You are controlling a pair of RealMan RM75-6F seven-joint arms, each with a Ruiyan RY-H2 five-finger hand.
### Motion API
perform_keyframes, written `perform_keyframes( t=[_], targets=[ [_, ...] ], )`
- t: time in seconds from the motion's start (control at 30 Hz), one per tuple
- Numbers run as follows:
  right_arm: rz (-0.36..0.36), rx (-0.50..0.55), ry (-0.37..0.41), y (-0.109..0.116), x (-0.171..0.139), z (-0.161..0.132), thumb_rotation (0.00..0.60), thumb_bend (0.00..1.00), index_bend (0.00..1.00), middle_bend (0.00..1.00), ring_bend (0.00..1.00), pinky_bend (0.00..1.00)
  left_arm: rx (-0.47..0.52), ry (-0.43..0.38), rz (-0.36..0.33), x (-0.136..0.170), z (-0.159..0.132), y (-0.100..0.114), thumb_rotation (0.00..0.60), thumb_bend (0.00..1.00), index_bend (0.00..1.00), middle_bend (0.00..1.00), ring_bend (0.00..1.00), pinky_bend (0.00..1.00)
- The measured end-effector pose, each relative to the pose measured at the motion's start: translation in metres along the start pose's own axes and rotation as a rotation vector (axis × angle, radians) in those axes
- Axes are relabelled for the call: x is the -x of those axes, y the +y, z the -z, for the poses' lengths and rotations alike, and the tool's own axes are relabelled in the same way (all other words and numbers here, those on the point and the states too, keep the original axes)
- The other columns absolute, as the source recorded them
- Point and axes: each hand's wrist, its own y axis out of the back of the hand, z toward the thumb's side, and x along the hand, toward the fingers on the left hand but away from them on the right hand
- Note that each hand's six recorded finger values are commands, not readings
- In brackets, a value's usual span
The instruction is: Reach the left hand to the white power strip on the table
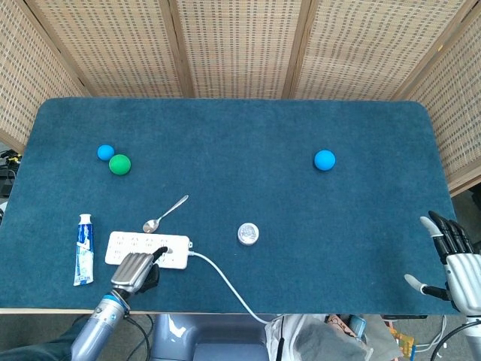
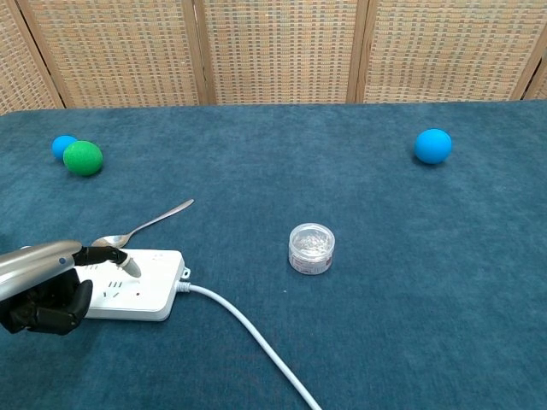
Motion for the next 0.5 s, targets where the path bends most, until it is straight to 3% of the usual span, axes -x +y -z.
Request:
perform_keyframes(
  t=[0.5],
  targets=[
    [0.0,-0.001,0.002,0.0,0.0,0.0,0.6,0.0,0.0,0.0,0.0,0.0,-0.001,0.003,0.033,-0.007,0.002,-0.012,0.6,1.0,0.25,1.0,1.0,1.0]
  ],
)
